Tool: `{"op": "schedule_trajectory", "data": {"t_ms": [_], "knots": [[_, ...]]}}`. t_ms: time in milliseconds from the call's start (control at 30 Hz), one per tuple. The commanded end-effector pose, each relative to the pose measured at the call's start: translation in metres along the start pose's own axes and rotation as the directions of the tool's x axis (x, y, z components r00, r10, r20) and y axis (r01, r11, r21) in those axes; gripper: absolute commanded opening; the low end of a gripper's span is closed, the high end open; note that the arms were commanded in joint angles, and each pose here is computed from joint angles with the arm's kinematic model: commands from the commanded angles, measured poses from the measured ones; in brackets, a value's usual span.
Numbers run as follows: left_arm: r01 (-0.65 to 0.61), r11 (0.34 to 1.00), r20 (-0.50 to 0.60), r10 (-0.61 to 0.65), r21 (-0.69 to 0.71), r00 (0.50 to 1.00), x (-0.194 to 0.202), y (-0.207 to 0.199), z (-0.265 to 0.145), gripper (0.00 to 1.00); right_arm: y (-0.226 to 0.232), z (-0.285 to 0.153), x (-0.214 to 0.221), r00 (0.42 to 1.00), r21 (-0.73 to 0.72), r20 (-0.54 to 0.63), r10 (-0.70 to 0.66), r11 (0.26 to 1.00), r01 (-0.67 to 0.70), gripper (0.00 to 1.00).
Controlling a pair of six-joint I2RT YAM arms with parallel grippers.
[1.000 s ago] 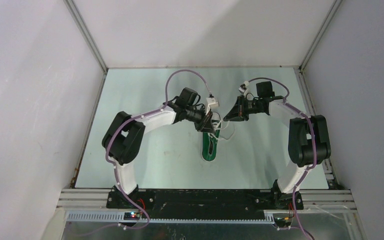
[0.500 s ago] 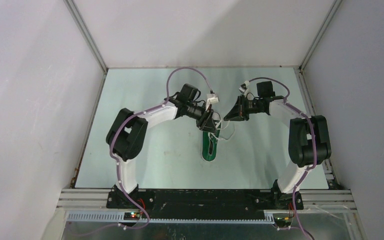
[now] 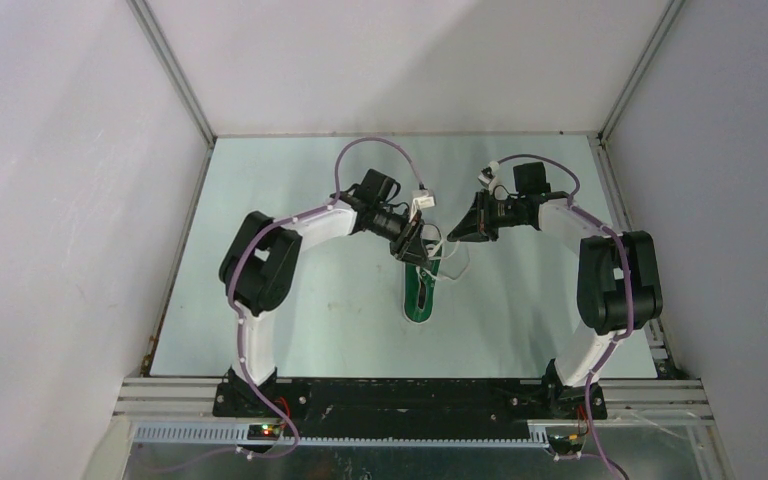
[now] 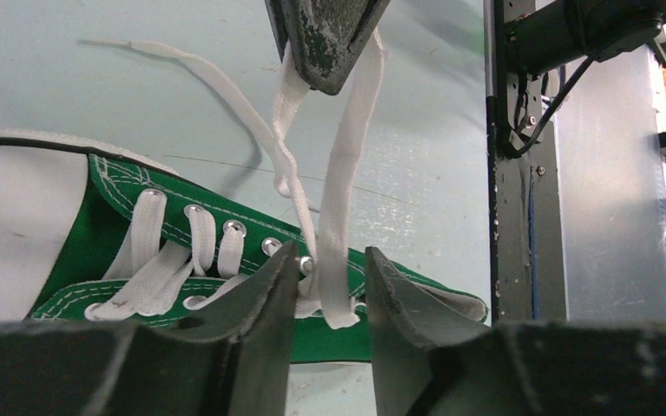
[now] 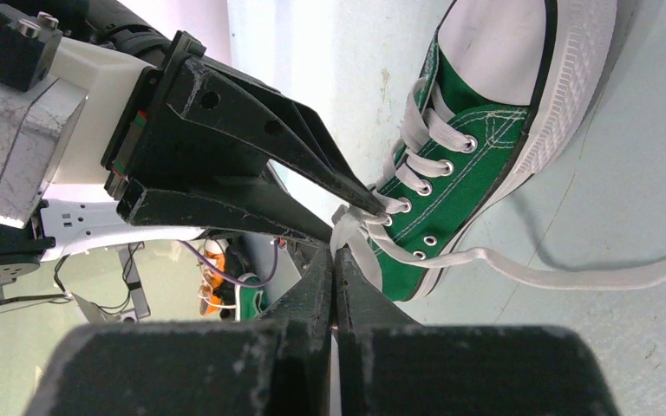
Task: Tie the shoes
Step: Wrap the shoelace around the shoelace.
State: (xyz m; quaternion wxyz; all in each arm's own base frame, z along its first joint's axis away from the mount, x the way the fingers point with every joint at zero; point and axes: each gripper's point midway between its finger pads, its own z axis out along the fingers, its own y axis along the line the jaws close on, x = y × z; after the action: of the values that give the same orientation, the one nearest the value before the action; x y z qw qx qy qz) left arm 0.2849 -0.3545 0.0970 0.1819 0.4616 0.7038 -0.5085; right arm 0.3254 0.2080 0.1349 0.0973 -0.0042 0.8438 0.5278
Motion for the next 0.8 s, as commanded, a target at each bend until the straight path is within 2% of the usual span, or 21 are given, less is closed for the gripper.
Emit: {"op": "schedule_trajectory", "data": {"t_ms": [0, 100, 233, 433, 767], "knots": [[-0.015, 0.999, 0.054, 0.012, 0.04, 0.998, -0.0176, 0.0003, -0.0036, 0.37, 0.025, -0.0107, -0.0126, 0.995, -0.035, 0.045, -0.088, 0.995, 0.09, 0.0], [-0.006, 0.999, 0.06, 0.004, 0.047, 0.998, -0.0176, 0.0014, -0.0045, 0.36, 0.025, -0.0109, -0.0126, 0.995, -0.034, 0.045, -0.088, 0.995, 0.09, 0.0], [0.002, 0.998, 0.061, -0.006, 0.07, 0.998, -0.0159, -0.0019, -0.006, 0.42, 0.025, -0.0107, -0.0129, 0.995, -0.034, 0.045, -0.089, 0.995, 0.091, 0.0], [0.03, 0.995, 0.084, -0.038, 0.098, 0.996, -0.0189, -0.0035, -0.009, 0.46, 0.0248, -0.0114, -0.0131, 0.995, -0.031, 0.048, -0.092, 0.995, 0.093, 0.0], [0.048, 0.994, 0.086, -0.057, 0.097, 0.995, -0.0168, 0.0001, -0.0071, 0.37, 0.023, -0.0115, -0.0134, 0.995, -0.028, 0.048, -0.089, 0.996, 0.09, 0.0]]}}
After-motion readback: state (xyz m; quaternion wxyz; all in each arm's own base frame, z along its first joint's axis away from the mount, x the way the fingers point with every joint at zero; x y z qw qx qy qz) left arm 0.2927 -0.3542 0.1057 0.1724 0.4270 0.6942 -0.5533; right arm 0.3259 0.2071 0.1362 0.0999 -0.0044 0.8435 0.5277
